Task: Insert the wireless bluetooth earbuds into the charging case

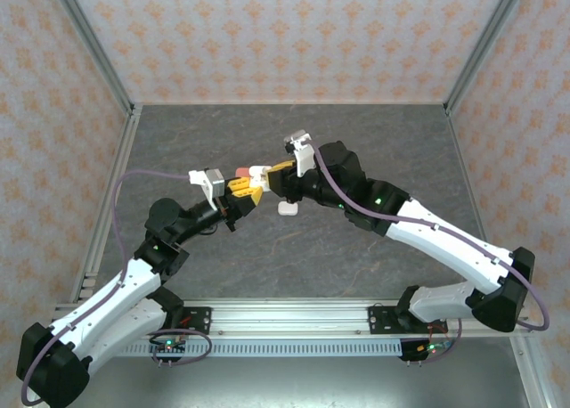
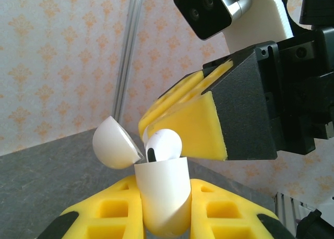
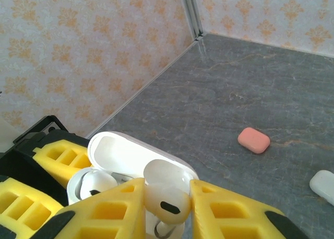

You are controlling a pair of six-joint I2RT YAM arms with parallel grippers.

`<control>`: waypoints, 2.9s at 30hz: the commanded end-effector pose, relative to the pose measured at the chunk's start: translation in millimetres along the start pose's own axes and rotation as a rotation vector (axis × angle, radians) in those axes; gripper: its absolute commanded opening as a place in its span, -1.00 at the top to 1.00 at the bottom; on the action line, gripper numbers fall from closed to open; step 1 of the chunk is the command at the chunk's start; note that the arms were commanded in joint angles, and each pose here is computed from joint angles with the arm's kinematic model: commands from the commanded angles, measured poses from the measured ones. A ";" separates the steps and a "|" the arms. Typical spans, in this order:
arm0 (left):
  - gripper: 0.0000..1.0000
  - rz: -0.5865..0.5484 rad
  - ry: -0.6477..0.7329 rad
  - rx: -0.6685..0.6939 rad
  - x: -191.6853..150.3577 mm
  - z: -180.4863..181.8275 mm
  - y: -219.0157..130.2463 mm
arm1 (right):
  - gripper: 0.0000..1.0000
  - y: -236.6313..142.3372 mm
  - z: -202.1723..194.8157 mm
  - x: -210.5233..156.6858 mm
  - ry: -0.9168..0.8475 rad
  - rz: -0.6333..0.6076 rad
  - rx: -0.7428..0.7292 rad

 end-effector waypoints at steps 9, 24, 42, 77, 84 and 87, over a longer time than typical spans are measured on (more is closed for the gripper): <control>1.00 -0.063 0.032 -0.009 11.8 -3.9 -1.8 | 0.37 -6.9 11.1 7.8 0.055 0.033 0.040; 1.00 -0.075 0.028 -0.022 11.2 -6.0 -3.6 | -0.12 -38.5 12.1 32.7 0.077 -0.099 0.026; 1.00 -0.154 -0.007 -0.115 22.5 -14.8 -0.3 | -0.98 -53.0 -9.9 12.8 0.226 -0.048 0.420; 1.00 -0.070 -0.002 -0.176 14.9 -22.9 22.6 | -0.60 -66.3 13.4 18.9 0.126 -0.057 0.559; 1.00 -0.069 -0.004 -0.169 14.6 -21.8 23.4 | -0.58 -63.4 8.2 11.9 0.142 -0.040 0.524; 1.00 -0.069 -0.004 -0.164 14.6 -21.2 23.3 | -0.58 -64.2 4.1 10.2 0.138 -0.041 0.477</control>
Point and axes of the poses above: each hand's point on the last joint's axis, 136 mm out from that joint toward the fingers, its own y axis out along the fingers, its own z axis along the line the jaws close on, x = y × z, the point moved 6 cm from there along -y, back along the fingers, and after that the axes turned 1 degree about y, right-handed, at the moved point
